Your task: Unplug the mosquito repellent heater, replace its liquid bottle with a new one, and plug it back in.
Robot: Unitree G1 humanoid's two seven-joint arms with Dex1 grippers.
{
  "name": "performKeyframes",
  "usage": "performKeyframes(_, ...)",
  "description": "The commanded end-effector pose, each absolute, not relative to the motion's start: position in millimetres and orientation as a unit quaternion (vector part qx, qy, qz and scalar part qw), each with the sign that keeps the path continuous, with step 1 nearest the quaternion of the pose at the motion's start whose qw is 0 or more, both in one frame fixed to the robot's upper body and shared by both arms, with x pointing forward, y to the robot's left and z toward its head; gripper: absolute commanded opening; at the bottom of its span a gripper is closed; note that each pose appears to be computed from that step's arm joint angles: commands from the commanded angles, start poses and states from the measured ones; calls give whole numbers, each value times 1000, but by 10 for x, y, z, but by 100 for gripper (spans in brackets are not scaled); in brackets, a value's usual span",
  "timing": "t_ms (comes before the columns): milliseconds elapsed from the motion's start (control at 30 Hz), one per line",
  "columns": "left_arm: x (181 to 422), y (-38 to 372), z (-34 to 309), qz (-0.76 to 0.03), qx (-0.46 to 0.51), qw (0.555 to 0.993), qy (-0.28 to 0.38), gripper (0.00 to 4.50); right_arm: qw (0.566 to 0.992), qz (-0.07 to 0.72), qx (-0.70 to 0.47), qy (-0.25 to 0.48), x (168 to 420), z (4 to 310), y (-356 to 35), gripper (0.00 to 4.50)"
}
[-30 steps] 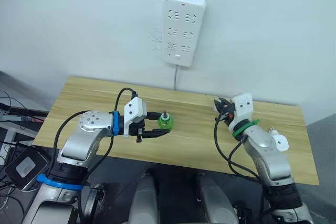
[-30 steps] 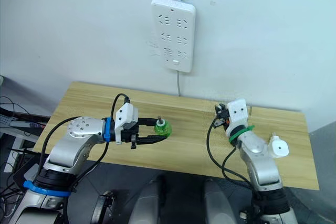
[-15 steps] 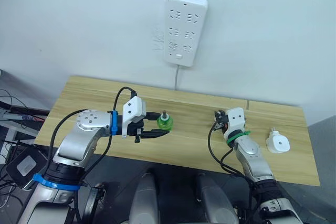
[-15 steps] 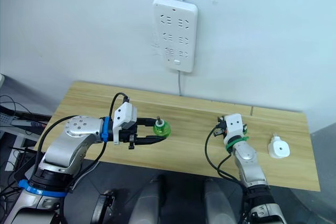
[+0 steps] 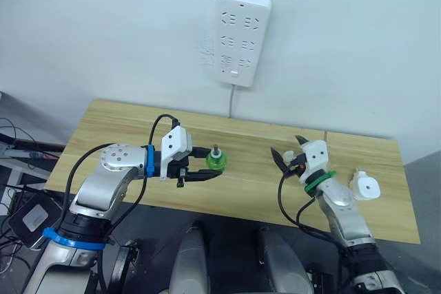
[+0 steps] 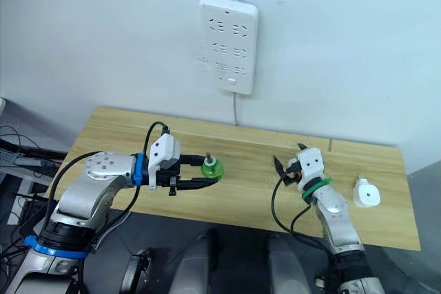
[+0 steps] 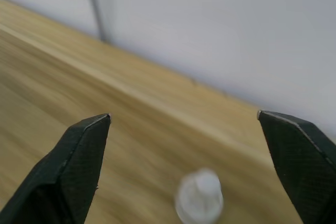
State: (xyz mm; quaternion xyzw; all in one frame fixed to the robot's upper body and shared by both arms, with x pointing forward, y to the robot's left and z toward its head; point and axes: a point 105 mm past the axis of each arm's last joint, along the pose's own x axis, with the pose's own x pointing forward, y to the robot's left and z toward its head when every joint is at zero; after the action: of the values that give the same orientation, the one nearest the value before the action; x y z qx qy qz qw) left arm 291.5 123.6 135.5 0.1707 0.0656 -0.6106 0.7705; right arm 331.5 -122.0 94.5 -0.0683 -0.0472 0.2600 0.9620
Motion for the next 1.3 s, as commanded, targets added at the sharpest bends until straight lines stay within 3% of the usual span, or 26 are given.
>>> performKeyframes(33,2915,1215,1455,-614,177,768,40,216,924,374,-35,-66,3073,1322,-950,428)
performKeyframes(100,2936,1214,1453,-614,178,768,38,216,901,430,-23,-56,2942,1456,-855,391)
performKeyframes(167,2944,1197,1448,-618,178,764,36,216,859,510,-29,-32,2730,1537,-699,326)
performKeyframes(267,2960,1151,1457,-626,179,758,30,216,821,570,-38,-18,2586,1631,-516,326)
performKeyframes(467,2974,1081,1464,-635,184,750,21,216,810,586,-28,-29,2639,1681,-210,326)
performKeyframes(700,2950,1056,1469,-641,184,745,19,216,812,581,-51,-31,2749,1581,-140,326)
performKeyframes(800,2944,1051,1468,-641,184,745,19,216,814,577,-58,-38,2806,1557,-113,259)
performKeyframes(967,2935,1042,1470,-639,181,747,17,216,814,574,-69,-50,2832,1565,-75,91)
performKeyframes(1167,2938,1017,1501,-633,160,757,8,216,813,577,-33,-63,2787,1693,-75,84)
performKeyframes(1200,2939,1011,1514,-633,154,759,6,287,813,578,-23,-64,2779,1717,-83,84)
performKeyframes(1300,2948,1000,1620,-626,128,769,-14,367,828,556,39,-56,2818,1836,-196,84)
